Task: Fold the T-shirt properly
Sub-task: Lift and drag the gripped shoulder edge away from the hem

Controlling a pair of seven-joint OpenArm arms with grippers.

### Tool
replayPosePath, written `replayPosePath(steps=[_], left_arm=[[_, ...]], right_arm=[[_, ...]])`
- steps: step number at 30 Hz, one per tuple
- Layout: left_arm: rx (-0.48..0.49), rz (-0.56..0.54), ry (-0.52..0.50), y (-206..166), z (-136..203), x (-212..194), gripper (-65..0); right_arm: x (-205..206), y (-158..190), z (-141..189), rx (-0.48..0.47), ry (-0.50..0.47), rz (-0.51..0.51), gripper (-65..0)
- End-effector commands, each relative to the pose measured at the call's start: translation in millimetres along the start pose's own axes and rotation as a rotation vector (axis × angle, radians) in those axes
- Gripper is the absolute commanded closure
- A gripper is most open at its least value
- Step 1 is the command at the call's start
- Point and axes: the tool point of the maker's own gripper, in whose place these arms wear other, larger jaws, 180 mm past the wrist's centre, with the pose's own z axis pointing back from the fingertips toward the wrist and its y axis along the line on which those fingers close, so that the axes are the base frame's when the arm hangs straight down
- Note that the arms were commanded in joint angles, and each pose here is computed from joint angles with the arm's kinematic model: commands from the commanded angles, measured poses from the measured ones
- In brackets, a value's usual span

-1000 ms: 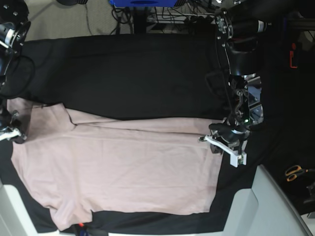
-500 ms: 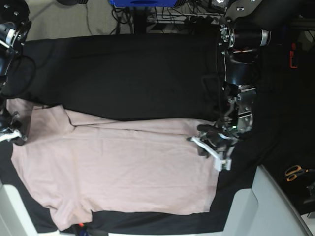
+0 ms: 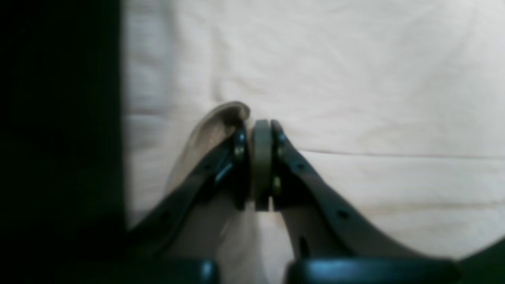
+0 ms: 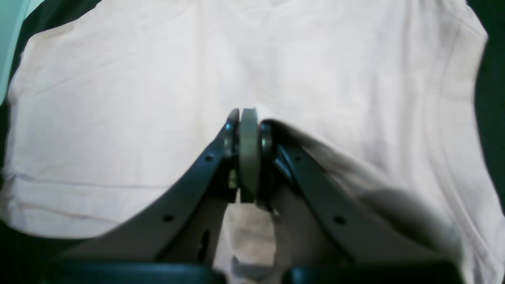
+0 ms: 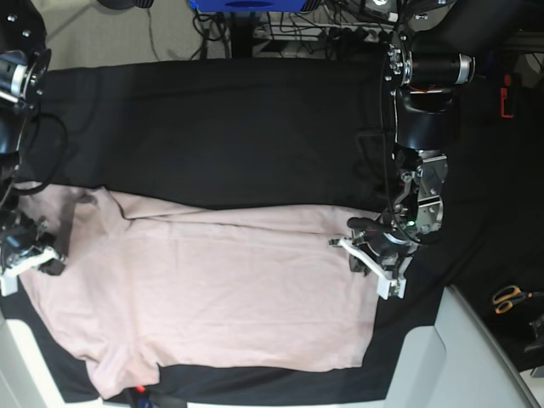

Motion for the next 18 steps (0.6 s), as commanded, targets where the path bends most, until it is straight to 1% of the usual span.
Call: replayPosePath(steps=[1,7,10,13,18], left_arm=[[-0.009,-0.005,-0.067,-2.4,-0.5,27.2,0.0],[-0.006,-0.008,-0.067,-0.7,-0.1,27.3,0.0],[0.008,-0.013,-0.068,8.8,2.2,28.5,0.0],[0.011,-0.014,-0.067,10.4,2.7,28.7,0.0],[0.016,-0.018,-0.069,13.7,3.6,29.6,0.0]], right_arm=[[30.5,-0.3,1.8,0.006,-0.066,0.004,0.0],[31.5,-3.5,-1.6,0.002,-0.084,-0.016,0.0],[31.8,-2.4,-2.0,0.008,-0.086,-0.013,0.0],[38.8,-0.9,-2.1,0.011,-0.117,-0.01,0.0],[31.6,20.4,-13.1,0.048,-0.062,0.077,0.0]])
